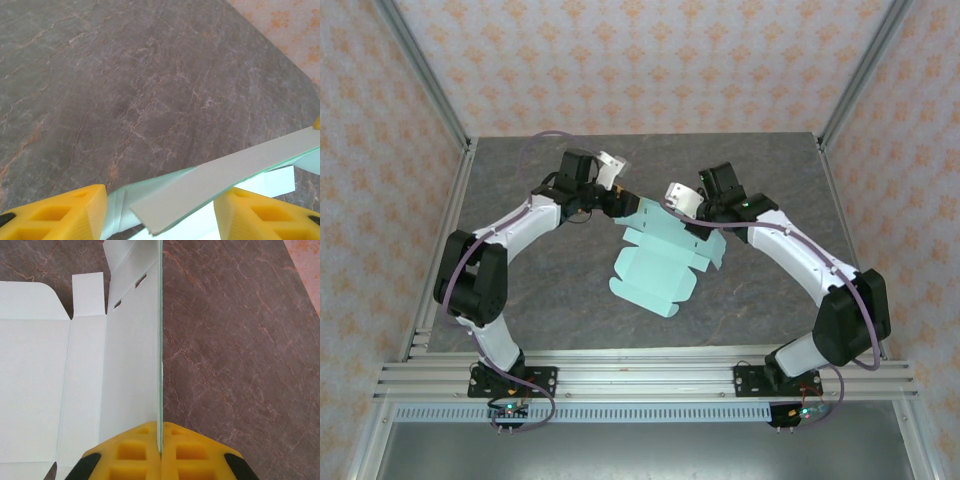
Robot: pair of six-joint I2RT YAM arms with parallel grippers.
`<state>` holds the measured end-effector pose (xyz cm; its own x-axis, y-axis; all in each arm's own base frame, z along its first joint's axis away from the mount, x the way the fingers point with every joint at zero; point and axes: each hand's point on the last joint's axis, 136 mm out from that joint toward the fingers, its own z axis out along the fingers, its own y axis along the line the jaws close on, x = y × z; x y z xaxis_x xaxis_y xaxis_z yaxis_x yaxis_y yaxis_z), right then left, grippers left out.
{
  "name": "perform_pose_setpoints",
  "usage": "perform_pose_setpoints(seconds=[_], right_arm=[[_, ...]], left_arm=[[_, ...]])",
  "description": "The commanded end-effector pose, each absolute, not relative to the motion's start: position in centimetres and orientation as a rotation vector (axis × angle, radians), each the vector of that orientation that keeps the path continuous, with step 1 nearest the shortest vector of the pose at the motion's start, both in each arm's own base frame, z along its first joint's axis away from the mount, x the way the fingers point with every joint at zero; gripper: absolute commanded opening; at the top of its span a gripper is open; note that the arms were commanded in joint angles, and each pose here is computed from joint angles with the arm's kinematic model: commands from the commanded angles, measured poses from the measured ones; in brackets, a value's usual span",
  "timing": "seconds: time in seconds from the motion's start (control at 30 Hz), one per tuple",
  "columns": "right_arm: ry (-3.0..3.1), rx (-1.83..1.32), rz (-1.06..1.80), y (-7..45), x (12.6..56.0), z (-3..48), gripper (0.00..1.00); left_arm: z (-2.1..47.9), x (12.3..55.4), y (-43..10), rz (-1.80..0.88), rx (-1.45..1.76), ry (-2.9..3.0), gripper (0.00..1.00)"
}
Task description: Fold the paper box
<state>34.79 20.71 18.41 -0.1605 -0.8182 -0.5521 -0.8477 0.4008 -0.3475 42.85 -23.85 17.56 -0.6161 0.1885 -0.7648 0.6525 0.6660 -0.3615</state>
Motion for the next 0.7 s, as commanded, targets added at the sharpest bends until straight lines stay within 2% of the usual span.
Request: perform_pose_setpoints(seconds=[0.0,0.1,0.33,0.67], right_arm=[[1.962,-1.443,0.087,21.2,34.7,19.1,0.0],[1.964,-1.439,0.091,21.2,34.8,19.0,0.0],[1.981,-1.417,0.088,21.3,35.2,18.9,0.0],[2.009,-1.392,0.102,21.3,35.4,18.4,0.0]], left_arm=[[18.4,42.3,-24.5,-0.875,0.742,2.131,0.59],[18.6,42.0,-24.8,-0.892,0.767,2.124,0.57],[19.0,41.1,-25.0,-0.91,0.789,2.119,0.42],[19.7,40.8,-25.0,-0.874,0.789,2.101,0.4]])
